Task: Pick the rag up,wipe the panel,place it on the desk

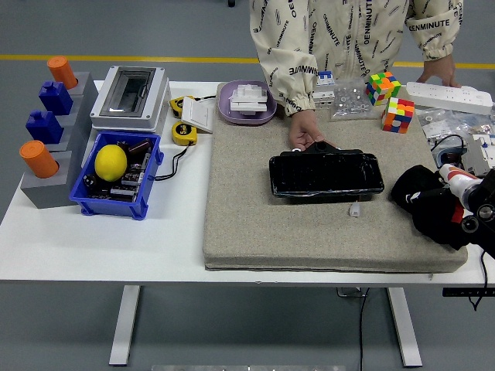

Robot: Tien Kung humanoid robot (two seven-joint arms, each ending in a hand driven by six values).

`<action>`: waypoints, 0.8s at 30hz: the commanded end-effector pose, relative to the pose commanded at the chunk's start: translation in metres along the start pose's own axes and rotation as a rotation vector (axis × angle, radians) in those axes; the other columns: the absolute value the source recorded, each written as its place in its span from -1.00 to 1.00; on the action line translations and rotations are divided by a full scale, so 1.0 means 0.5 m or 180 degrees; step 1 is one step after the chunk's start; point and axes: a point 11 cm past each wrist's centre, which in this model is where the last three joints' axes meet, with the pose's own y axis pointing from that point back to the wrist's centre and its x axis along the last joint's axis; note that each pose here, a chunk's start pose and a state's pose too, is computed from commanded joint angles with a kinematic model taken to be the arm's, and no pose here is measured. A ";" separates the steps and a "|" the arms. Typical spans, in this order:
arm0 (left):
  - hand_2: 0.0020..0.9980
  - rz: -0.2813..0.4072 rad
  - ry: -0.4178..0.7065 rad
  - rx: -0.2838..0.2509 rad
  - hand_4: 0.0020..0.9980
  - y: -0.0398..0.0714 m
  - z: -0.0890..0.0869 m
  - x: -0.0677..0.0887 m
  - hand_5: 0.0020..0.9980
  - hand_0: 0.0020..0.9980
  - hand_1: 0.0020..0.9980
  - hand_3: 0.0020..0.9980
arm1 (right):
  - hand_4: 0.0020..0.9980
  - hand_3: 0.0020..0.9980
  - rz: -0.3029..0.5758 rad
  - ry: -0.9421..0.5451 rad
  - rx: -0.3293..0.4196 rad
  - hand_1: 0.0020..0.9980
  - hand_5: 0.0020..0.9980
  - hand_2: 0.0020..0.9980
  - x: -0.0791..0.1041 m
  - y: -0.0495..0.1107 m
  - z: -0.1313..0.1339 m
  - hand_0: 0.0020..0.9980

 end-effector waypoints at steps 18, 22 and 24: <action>0.39 -0.0004 0.0011 -0.0004 0.35 0.000 0.002 -0.001 -0.11 0.30 0.32 0.16 | 1.00 0.22 -0.0026 0.0058 0.0087 0.13 0.13 0.30 0.018 0.013 -0.007 0.18; 0.39 -0.0002 0.0010 -0.0009 0.35 0.000 0.003 0.000 -0.12 0.30 0.32 0.16 | 1.00 0.29 0.0022 0.0054 0.0130 0.17 0.15 0.35 0.031 0.019 -0.014 0.23; 0.39 -0.0001 0.0011 -0.0008 0.35 0.000 0.003 0.000 -0.12 0.30 0.32 0.16 | 1.00 0.29 0.0042 0.0051 0.0153 0.17 0.15 0.35 0.036 0.022 -0.018 0.23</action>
